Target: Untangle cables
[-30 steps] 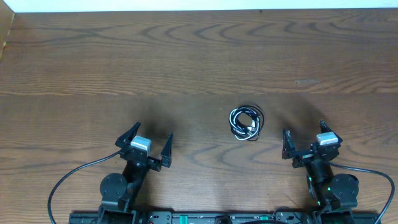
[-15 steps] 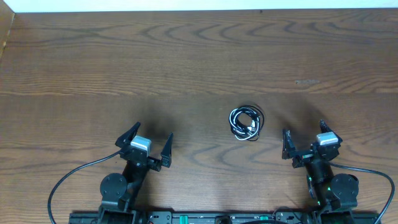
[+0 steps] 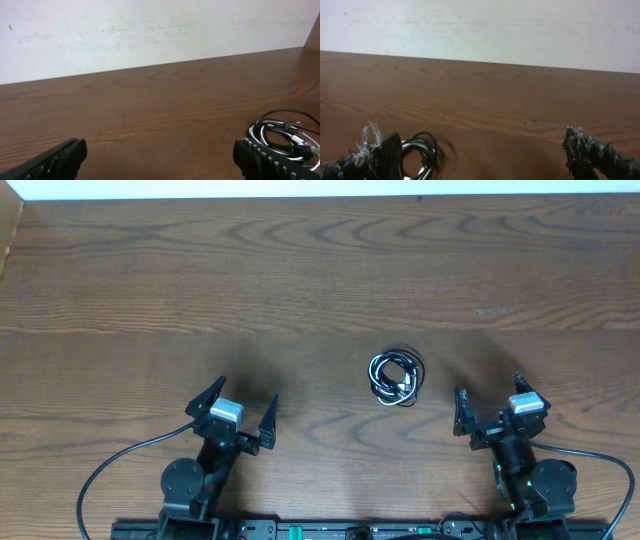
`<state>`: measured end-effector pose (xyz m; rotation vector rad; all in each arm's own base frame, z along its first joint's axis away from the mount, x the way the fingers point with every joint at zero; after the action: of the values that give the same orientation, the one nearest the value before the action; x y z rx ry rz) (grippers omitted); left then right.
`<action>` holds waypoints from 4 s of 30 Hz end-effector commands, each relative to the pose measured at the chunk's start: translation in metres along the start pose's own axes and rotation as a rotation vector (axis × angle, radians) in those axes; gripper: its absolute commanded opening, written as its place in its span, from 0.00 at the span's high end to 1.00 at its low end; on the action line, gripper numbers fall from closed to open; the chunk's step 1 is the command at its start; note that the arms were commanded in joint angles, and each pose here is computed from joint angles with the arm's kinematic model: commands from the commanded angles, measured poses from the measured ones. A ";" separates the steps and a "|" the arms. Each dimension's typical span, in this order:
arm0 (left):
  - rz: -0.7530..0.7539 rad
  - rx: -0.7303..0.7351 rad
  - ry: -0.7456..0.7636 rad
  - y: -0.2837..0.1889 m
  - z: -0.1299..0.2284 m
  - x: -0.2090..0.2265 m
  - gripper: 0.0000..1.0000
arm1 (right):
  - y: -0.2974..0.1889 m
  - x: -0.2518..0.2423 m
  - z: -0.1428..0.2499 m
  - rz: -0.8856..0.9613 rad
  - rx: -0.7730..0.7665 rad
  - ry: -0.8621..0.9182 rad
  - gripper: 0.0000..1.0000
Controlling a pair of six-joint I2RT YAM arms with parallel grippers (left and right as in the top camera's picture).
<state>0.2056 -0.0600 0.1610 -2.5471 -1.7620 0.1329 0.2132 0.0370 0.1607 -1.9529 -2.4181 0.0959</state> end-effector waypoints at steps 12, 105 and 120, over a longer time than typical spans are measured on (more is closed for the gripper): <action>-0.011 0.045 -0.023 0.001 0.014 0.002 0.02 | 0.000 -0.001 0.000 0.007 -0.001 -0.014 0.01; 0.225 1.020 -0.231 0.199 0.105 -0.131 0.23 | 0.074 0.022 -0.018 -0.144 0.729 0.396 0.07; 0.145 1.010 -0.095 0.193 0.120 -0.144 0.45 | 0.074 0.021 -0.018 -0.141 0.729 0.395 0.08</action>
<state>0.3213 -0.2688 0.0398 -1.9251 -1.0259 0.9305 0.2792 0.0734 0.1658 -1.3243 -1.8732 0.4836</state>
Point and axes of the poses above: each gripper's point midway between its finger pads, its own y axis out along the fingers, its own x axis along the line the jaws close on, z = x × y, the point moved 3 cm from there along -y, back along the fingers, and after that the axes turned 2 degrees about -y, right-handed, at the moved point
